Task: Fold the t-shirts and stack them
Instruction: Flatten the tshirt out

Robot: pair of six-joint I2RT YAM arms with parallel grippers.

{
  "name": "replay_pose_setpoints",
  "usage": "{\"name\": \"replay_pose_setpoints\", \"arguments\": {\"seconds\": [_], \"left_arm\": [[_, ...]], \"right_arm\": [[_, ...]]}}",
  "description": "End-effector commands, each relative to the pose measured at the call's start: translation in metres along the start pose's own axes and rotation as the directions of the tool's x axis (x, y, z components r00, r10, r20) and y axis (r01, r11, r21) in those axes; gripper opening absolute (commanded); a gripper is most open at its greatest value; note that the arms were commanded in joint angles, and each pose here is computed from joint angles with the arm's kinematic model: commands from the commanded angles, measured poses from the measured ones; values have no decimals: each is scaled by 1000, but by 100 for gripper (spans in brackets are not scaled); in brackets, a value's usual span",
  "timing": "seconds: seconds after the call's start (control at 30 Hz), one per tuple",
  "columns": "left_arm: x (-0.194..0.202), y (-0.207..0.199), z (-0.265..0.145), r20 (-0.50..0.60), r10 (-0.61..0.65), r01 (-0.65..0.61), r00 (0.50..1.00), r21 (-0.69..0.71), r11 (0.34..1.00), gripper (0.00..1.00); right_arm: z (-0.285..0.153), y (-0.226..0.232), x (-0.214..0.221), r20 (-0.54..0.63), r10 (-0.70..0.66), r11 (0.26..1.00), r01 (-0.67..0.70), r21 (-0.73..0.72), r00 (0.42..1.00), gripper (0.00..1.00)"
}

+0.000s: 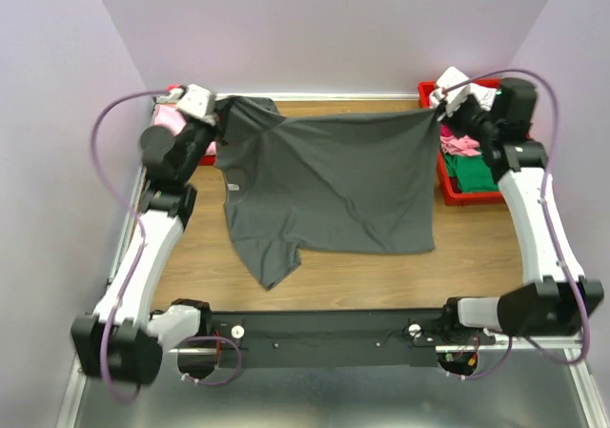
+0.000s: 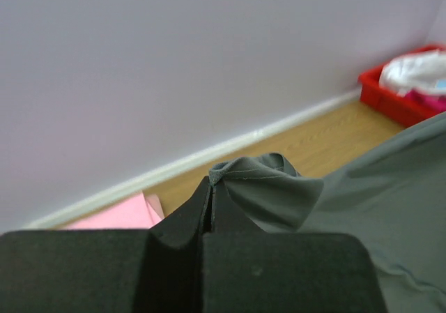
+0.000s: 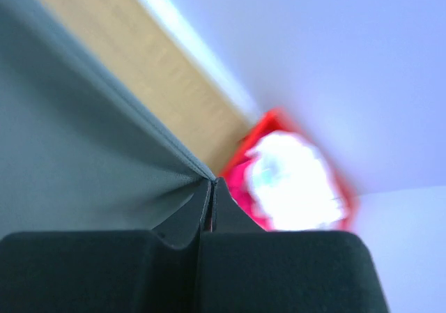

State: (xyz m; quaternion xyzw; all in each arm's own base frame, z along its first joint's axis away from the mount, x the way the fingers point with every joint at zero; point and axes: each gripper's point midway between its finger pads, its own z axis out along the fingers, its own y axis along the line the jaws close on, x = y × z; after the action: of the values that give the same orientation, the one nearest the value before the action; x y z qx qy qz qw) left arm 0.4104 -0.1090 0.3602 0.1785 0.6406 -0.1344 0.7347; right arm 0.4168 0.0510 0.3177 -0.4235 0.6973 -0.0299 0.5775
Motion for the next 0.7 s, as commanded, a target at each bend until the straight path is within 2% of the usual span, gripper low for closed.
{"name": "replay_pose_setpoints", "arguments": {"seconds": [0.0, 0.03, 0.13, 0.2, 0.23, 0.27, 0.33, 0.43, 0.57, 0.67], "left_arm": [[-119, -14, -83, 304, 14, 3, 953, -55, 998, 0], [-120, -14, -83, 305, 14, 3, 952, -55, 998, 0], [-196, -36, -153, 497, 40, -19, 867, -47, 999, 0], [-233, -46, -183, 570, 43, -29, 821, -33, 999, 0], [-235, -49, -189, 578, 39, -27, 815, -29, 999, 0], [-262, -56, -213, 633, 51, -42, 773, -29, 999, 0], [-286, -65, -235, 679, 47, -52, 732, -13, 999, 0], [-336, -78, -277, 763, 61, -86, 643, -7, 996, 0], [-358, -85, -289, 791, 66, -112, 608, 4, 994, 0], [-350, -80, -276, 773, 66, -103, 631, -1, 995, 0]], "right_arm": [[-80, -29, -78, 79, -107, 986, 96, 137, 991, 0], [-80, -29, -78, 79, -107, 986, 96, 137, 991, 0], [-135, -41, -135, 167, -169, 966, 130, 224, 971, 1], [-174, -50, -171, 219, -217, 944, 148, 294, 951, 0], [-187, -52, -182, 234, -235, 935, 153, 320, 943, 0], [-204, -54, -195, 253, -259, 922, 161, 353, 932, 0], [-239, -60, -222, 282, -314, 885, 171, 433, 907, 0], [-275, -69, -246, 296, -367, 836, 173, 521, 882, 0], [-282, -79, -249, 267, -389, 806, 185, 562, 882, 0], [-266, -81, -236, 238, -371, 817, 194, 543, 898, 0]]}}
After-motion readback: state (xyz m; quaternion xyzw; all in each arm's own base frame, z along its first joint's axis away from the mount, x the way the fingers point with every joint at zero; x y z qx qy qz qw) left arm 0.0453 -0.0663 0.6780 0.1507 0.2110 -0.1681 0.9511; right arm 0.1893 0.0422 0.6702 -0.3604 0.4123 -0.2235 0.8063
